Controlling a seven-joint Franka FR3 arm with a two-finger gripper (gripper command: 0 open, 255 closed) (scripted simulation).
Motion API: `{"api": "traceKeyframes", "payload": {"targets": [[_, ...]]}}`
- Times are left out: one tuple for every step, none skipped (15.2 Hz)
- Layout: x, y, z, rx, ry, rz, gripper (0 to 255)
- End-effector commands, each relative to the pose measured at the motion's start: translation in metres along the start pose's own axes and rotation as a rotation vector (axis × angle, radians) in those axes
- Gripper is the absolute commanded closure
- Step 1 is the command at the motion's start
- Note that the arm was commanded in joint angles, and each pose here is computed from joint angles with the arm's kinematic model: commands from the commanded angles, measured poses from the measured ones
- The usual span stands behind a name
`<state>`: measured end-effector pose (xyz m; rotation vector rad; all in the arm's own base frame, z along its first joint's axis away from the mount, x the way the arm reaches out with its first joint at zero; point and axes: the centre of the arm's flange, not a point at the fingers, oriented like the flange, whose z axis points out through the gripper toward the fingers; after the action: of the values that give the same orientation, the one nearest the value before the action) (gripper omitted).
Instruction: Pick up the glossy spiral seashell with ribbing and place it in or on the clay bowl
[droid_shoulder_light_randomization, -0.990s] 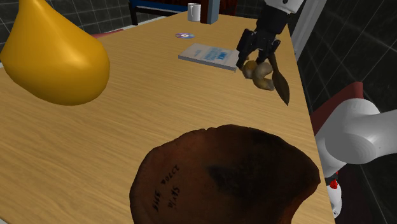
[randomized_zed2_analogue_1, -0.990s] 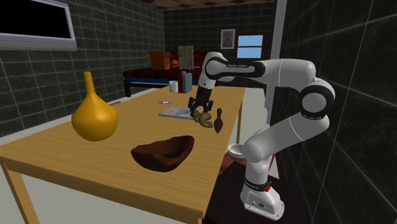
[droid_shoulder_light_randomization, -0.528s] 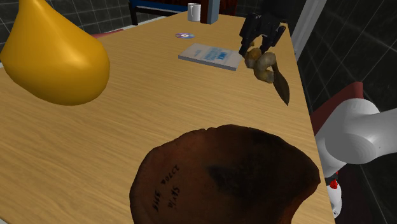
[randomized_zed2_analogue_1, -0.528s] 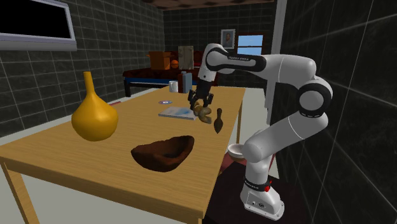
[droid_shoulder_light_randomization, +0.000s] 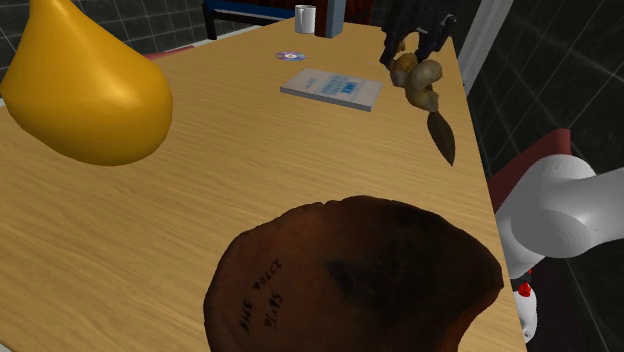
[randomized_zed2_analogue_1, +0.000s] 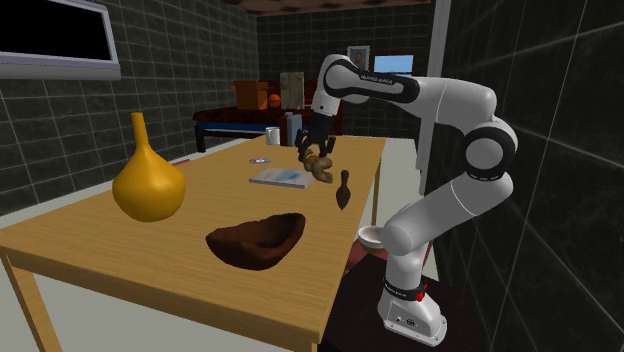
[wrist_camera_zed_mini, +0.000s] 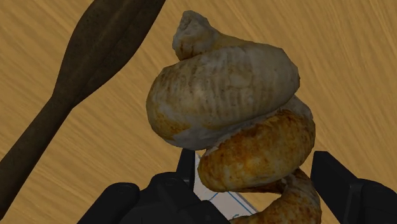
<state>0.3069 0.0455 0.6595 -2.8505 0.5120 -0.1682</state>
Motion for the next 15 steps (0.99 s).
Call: {"api": "traceKeyframes", "payload": {"targets": [[0.001,-0.004,-0.013,0.0,0.0,0.0,255],[0.001,-0.005,-0.018,0.0,0.0,0.0,255],[0.002,-0.006,-0.023,0.0,0.0,0.0,255],[0.002,-0.008,-0.028,0.0,0.0,0.0,255],[0.002,-0.009,-0.033,0.0,0.0,0.0,255],[0.003,-0.01,-0.038,0.0,0.0,0.0,255],[0.003,-0.012,-0.043,0.0,0.0,0.0,255],[0.003,-0.013,-0.048,0.0,0.0,0.0,255],[0.004,-0.014,-0.054,0.0,0.0,0.0,255],[0.004,-0.016,-0.059,0.0,0.0,0.0,255],[0.005,-0.017,-0.064,0.0,0.0,0.0,255],[0.005,-0.018,-0.069,0.0,0.0,0.0,255],[0.005,-0.02,-0.074,0.0,0.0,0.0,255],[0.006,-0.021,-0.079,0.0,0.0,0.0,255],[0.006,-0.021,-0.081,0.0,0.0,0.0,255]]}}
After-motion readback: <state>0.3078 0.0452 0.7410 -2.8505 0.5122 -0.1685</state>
